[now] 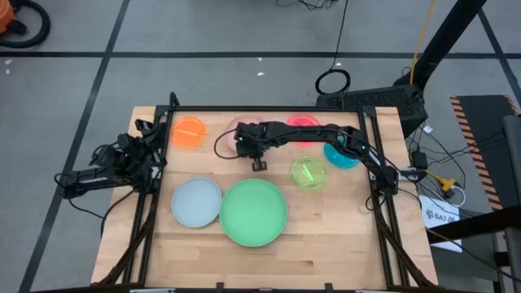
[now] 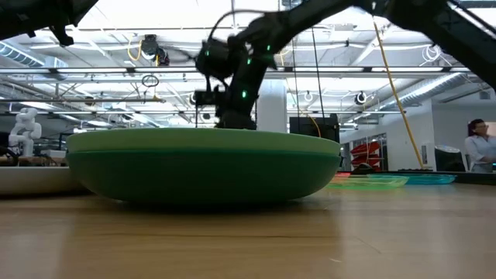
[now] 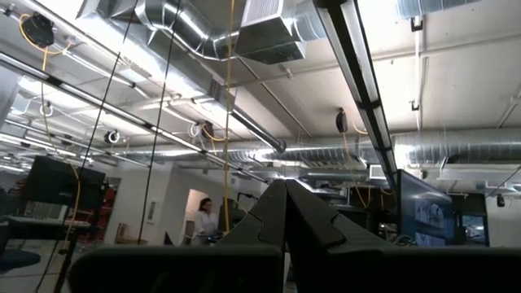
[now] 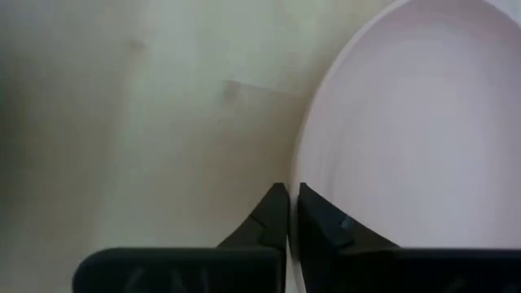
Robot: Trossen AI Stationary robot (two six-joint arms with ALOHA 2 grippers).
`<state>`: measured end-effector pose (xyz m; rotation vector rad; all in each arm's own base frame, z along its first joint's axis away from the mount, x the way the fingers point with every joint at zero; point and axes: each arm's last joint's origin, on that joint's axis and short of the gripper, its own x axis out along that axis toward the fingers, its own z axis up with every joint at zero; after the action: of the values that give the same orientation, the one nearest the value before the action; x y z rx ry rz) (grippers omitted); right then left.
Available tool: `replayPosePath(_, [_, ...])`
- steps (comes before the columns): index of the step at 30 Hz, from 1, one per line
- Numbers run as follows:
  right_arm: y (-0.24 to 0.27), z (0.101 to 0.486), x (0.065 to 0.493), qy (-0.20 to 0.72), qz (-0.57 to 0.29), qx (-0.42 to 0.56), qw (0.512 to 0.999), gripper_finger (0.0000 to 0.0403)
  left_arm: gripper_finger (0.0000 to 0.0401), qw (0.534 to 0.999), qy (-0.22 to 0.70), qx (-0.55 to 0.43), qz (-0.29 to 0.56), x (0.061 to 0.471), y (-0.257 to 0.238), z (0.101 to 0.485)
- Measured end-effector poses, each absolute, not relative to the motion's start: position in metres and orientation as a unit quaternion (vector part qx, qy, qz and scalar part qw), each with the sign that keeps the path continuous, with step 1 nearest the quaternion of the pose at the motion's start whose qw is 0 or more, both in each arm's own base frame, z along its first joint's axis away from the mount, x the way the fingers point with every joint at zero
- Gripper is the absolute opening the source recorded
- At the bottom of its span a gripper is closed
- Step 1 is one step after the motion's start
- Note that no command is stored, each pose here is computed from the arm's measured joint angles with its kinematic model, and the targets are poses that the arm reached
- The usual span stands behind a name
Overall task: Stack plastic plates
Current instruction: Stack the large pink plate on the large light green plate
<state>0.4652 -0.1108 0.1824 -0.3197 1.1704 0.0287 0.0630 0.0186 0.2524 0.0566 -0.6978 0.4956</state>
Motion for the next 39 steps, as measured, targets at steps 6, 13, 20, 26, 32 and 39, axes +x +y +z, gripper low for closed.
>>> replayPosePath(6, [-0.077, 0.226, 0.453, 0.54, 0.03, -0.158, 0.826, 0.0003, 0.0005, 0.909, -0.338, 0.027, 0.24, 0.063, 0.019, 0.252])
replayPosePath(13, [-0.015, 0.263, 0.434, 0.545, 0.06, -0.147, 0.823, 0.0003, 0.0005, 0.909, -0.342, 0.022, 0.238, 0.063, 0.019, 0.253])
replayPosePath(20, [0.065, 0.271, 0.423, 0.541, 0.094, -0.133, 0.825, 0.0003, 0.0005, 0.909, -0.346, 0.011, 0.234, 0.063, 0.019, 0.253])
replayPosePath(26, [0.126, 0.27, 0.415, 0.52, 0.108, -0.114, 0.839, 0.0003, 0.0005, 0.909, -0.352, -0.013, 0.224, 0.063, 0.019, 0.253])
replayPosePath(32, [0.16, 0.266, 0.41, 0.505, 0.089, -0.106, 0.852, 0.0003, 0.0005, 0.909, -0.357, -0.032, 0.214, 0.063, 0.018, 0.253])
replayPosePath(39, [0.168, 0.238, 0.411, 0.5, 0.083, -0.116, 0.854, 0.0003, 0.0005, 0.914, -0.35, -0.053, 0.2, 0.064, 0.018, 0.251])
